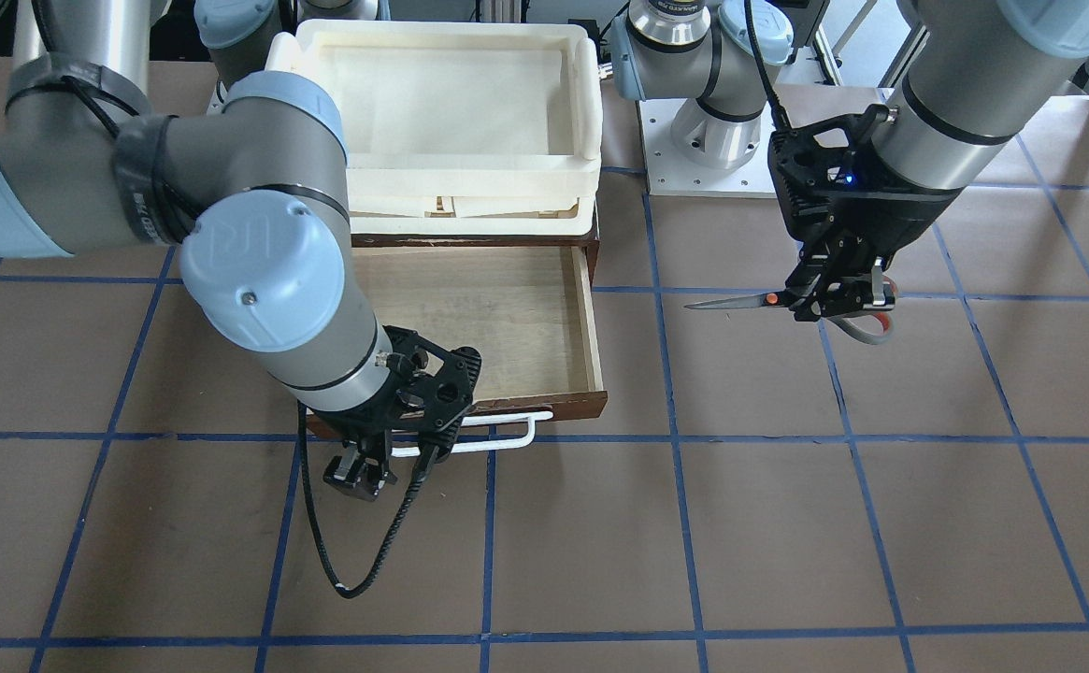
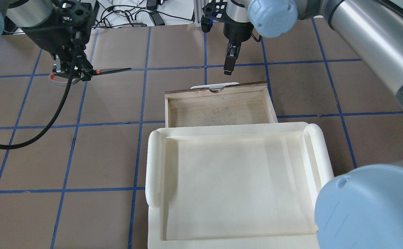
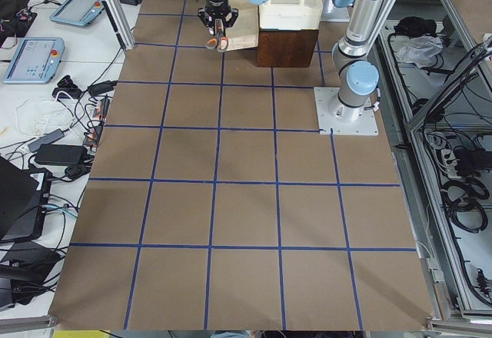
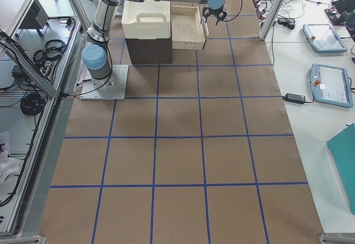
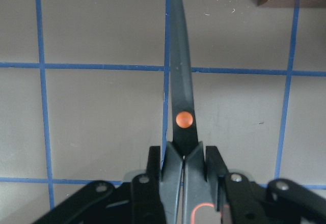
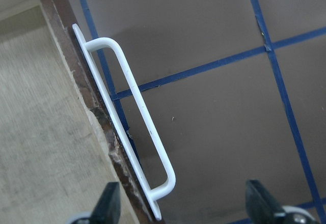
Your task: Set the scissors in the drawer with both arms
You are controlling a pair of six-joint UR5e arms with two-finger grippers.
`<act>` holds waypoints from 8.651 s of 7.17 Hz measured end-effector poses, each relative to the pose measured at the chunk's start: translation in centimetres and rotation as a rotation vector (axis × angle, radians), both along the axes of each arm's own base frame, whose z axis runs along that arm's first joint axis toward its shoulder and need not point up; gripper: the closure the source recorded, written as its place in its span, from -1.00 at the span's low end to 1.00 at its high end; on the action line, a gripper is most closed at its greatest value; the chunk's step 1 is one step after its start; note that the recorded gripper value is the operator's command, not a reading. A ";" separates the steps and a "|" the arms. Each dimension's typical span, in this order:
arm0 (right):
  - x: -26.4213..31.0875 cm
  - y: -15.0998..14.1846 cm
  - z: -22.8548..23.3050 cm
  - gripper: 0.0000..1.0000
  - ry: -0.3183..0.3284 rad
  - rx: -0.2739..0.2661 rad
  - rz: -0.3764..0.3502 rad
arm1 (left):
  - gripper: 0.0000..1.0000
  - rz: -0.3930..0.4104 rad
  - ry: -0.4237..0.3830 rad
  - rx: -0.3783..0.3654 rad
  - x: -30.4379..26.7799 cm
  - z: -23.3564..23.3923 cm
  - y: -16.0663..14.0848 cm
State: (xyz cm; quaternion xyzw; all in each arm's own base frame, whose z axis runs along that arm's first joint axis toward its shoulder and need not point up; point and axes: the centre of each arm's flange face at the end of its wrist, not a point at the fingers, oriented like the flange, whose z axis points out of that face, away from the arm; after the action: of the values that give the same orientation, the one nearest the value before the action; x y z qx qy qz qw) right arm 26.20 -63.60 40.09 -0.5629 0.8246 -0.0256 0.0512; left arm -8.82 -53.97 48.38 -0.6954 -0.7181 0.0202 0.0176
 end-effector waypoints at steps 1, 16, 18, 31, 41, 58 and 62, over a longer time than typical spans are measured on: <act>-1.2 1.8 3.6 -1.00 -0.002 -0.025 -0.172 | 1.00 -0.014 0.004 0.005 -1.0 -0.4 -0.1; -5.7 13.7 13.9 -1.00 0.036 -0.030 -1.037 | 1.00 0.283 0.017 -0.005 -23.7 -11.0 1.2; -5.7 13.7 13.9 -1.00 0.035 -0.033 -1.036 | 1.00 0.267 0.021 -0.011 -25.8 -12.8 2.8; -5.7 13.7 13.9 -1.00 0.033 -0.034 -1.037 | -0.71 0.271 -0.006 0.025 -29.1 -16.4 6.6; -5.7 13.7 13.9 -1.00 0.032 -0.033 -1.036 | -1.00 0.451 0.006 -0.019 -6.9 -1.6 5.2; -5.5 13.7 13.9 -1.00 0.029 -0.033 -1.035 | -1.00 1.628 0.012 0.041 -5.7 3.2 8.0; -5.5 13.7 13.8 -1.00 0.030 -0.032 -1.035 | -1.00 1.637 0.026 0.038 -5.3 3.3 7.8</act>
State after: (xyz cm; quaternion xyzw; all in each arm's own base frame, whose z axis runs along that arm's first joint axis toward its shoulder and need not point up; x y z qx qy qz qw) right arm 20.67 -49.88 53.94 -0.0823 0.9952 -0.0523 0.0115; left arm -14.16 -46.20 51.69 0.0500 -0.9983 0.0226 0.0173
